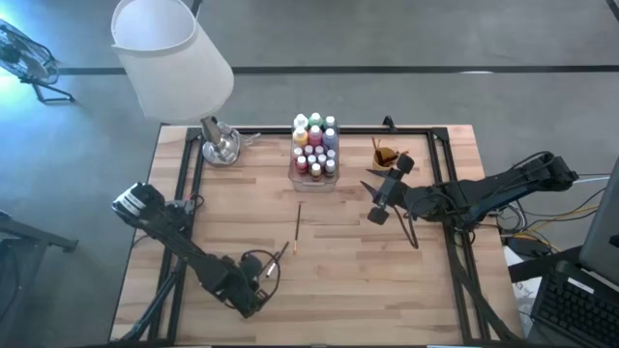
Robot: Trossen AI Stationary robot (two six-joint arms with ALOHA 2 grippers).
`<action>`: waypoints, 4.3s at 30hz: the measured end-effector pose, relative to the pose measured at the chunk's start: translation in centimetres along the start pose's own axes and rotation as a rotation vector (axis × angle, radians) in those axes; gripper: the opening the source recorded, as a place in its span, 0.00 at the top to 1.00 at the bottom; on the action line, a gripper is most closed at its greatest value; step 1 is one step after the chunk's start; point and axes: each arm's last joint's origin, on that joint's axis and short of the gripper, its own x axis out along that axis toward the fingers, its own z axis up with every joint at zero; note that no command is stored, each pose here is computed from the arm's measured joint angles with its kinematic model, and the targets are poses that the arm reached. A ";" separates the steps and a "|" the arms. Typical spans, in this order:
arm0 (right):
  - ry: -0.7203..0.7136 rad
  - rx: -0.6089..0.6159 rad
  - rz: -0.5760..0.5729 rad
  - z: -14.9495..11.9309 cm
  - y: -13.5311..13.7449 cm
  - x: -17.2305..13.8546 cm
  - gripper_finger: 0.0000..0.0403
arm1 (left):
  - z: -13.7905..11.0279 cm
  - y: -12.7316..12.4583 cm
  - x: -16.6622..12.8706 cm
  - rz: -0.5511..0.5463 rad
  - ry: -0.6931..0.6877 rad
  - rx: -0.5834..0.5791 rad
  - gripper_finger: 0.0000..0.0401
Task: Pick & Place Paint Supplies
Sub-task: Put the silver paint brush into the cup
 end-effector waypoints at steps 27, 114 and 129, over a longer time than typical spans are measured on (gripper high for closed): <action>0.001 -0.003 0.000 0.0 0.0 0.0 0.63 | 0.0 0.3 0.0 0.028 -0.034 0.011 0.76; 0.014 -1.249 -0.222 -0.9 22.8 -1.1 0.55 | 14.6 2.7 -5.1 -0.925 -0.587 0.198 1.00; 0.032 -1.398 -0.210 1.1 23.2 -0.1 0.54 | 15.4 1.1 -7.5 -1.058 -0.528 0.195 1.00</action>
